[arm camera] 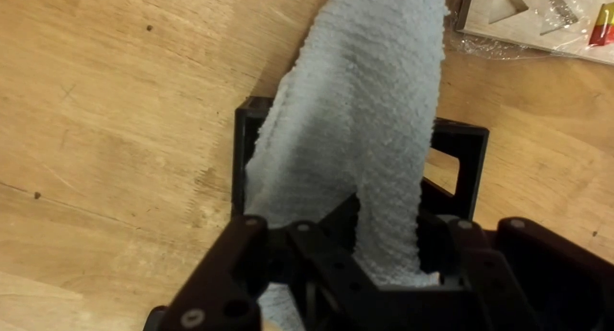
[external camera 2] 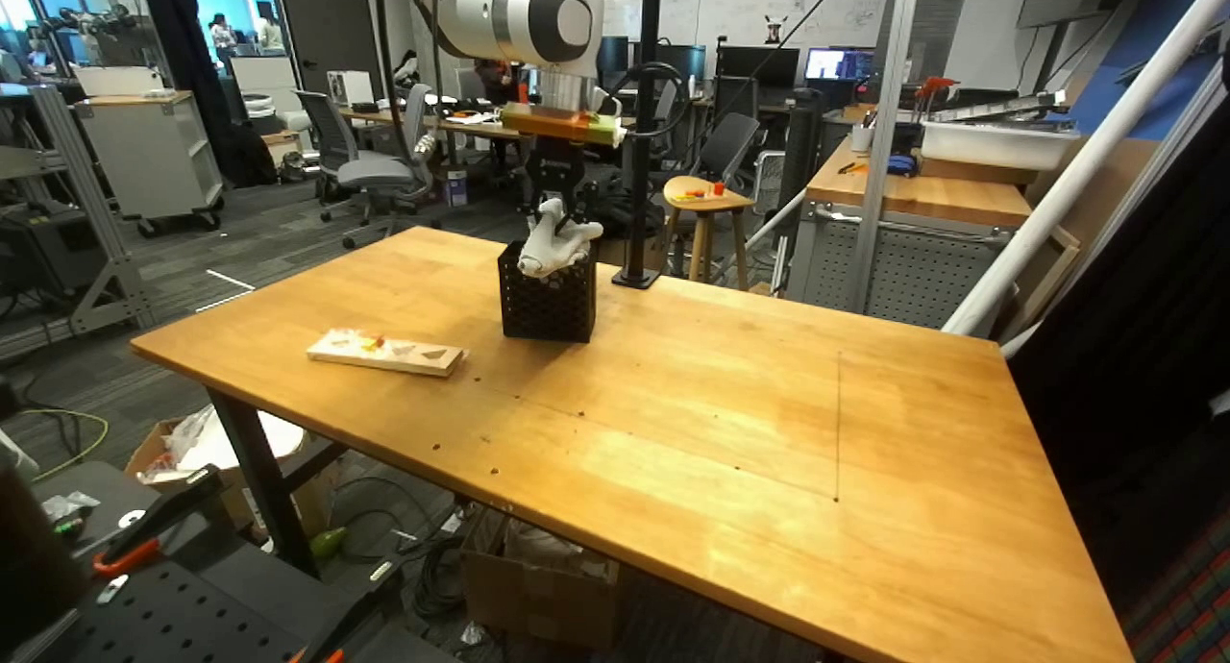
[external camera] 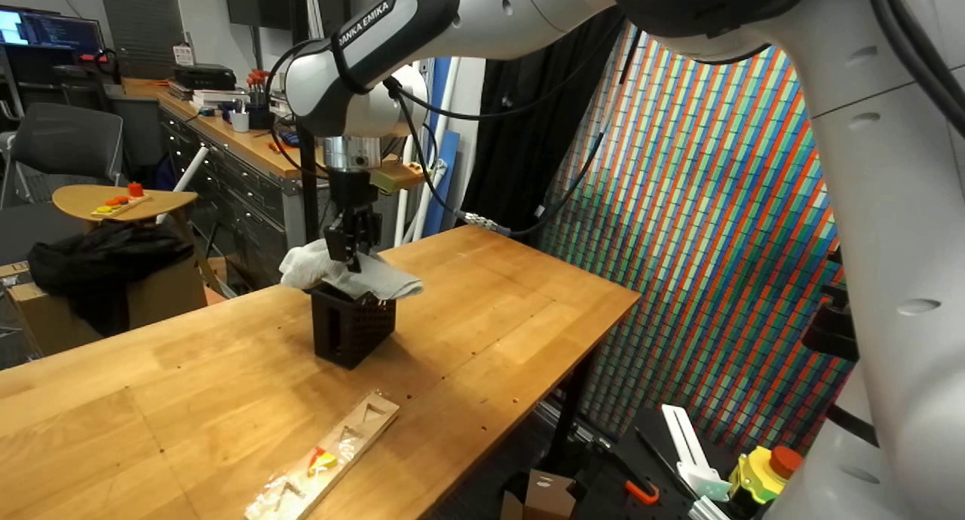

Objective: Put the white towel in the black box

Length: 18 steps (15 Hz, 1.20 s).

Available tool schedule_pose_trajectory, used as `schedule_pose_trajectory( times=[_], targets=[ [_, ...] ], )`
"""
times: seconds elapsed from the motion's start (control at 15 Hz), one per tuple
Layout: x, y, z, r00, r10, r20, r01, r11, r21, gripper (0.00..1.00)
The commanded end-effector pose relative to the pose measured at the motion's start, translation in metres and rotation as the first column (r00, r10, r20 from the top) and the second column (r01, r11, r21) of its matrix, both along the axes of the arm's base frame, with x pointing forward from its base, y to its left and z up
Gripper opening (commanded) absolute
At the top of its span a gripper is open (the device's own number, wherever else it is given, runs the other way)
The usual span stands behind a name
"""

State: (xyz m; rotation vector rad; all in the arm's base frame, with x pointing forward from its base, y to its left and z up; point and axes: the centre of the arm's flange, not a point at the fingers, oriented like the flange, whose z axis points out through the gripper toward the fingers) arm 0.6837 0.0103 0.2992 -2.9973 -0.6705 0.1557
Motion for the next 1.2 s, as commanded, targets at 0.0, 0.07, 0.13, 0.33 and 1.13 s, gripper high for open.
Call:
schedule_pose_trajectory(
  times=[0.0,0.07,0.13,0.33,1.13],
  targets=[
    [0.003,-0.006,-0.014,1.0,0.012,0.013,-0.013,0.999,0.051,0.13],
    [0.004,-0.007,-0.018,1.0,0.013,0.009,-0.014,0.998,0.057,0.13],
    [0.005,-0.007,-0.023,1.0,0.017,0.002,-0.017,0.998,0.064,0.13],
    [0.008,-0.01,-0.039,0.999,0.026,-0.023,-0.024,0.996,0.083,0.13],
    [-0.001,-0.022,-0.106,0.978,0.021,-0.208,0.028,0.972,0.232,0.13]
  ],
)
